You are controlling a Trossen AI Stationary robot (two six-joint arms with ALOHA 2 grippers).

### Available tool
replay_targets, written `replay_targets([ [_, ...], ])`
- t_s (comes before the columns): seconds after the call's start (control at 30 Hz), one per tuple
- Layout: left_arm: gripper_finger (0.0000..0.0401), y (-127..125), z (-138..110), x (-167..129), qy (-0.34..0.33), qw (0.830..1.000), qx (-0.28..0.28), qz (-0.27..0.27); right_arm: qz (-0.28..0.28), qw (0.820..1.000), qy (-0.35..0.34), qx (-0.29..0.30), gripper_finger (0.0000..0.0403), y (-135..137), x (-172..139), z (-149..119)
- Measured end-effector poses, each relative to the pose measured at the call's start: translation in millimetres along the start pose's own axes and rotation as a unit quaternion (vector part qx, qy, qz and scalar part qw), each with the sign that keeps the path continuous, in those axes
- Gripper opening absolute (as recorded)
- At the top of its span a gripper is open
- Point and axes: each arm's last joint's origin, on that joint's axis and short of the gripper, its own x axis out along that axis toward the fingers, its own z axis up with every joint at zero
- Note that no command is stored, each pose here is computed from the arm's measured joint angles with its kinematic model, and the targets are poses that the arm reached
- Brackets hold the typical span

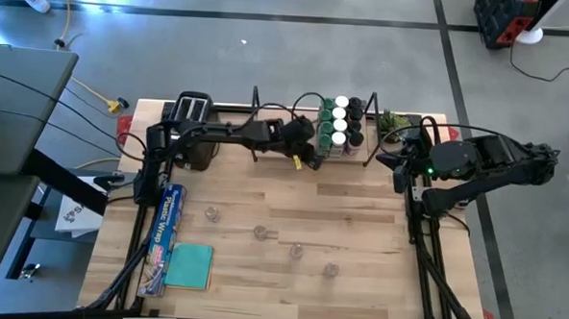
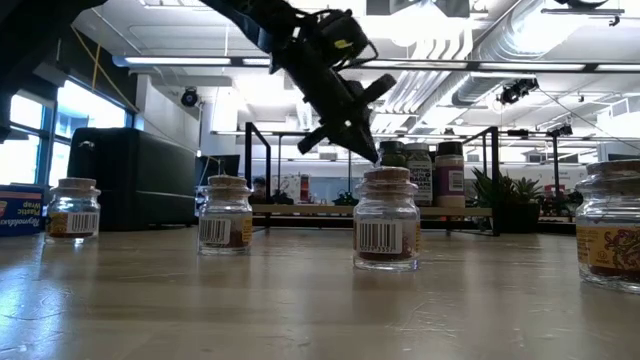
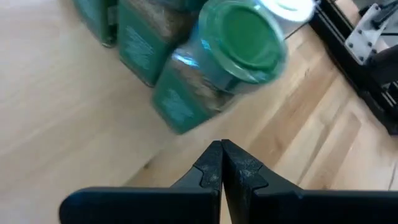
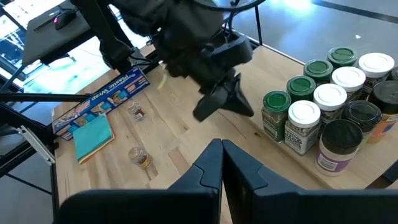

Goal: Shelf spices
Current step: Adjust the green spice bottles on the shelf

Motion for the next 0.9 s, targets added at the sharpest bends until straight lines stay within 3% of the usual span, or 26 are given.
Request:
replay_targets([
  [0.4,0.0000,-3.1,3.1,10.3,-0.041,0.999,-0.027,-0.011,-0.002,1.000,-0.001,-0.004,0.0004,-0.1,0.1,0.0],
  [0.7,0.0000,-5.1,-1.6,0.2,0.009,1.000,-0.006,-0.029,-0.001,1.000,-0.001,-0.008,0.0004,-0.1,0.0,0.0],
  [0.9,0.0000,24.5,17.4,-4.6,0.001,1.000,-0.029,0.010,0.003,1.000,0.003,-0.008,0.0004,0.2,0.1,-0.2],
])
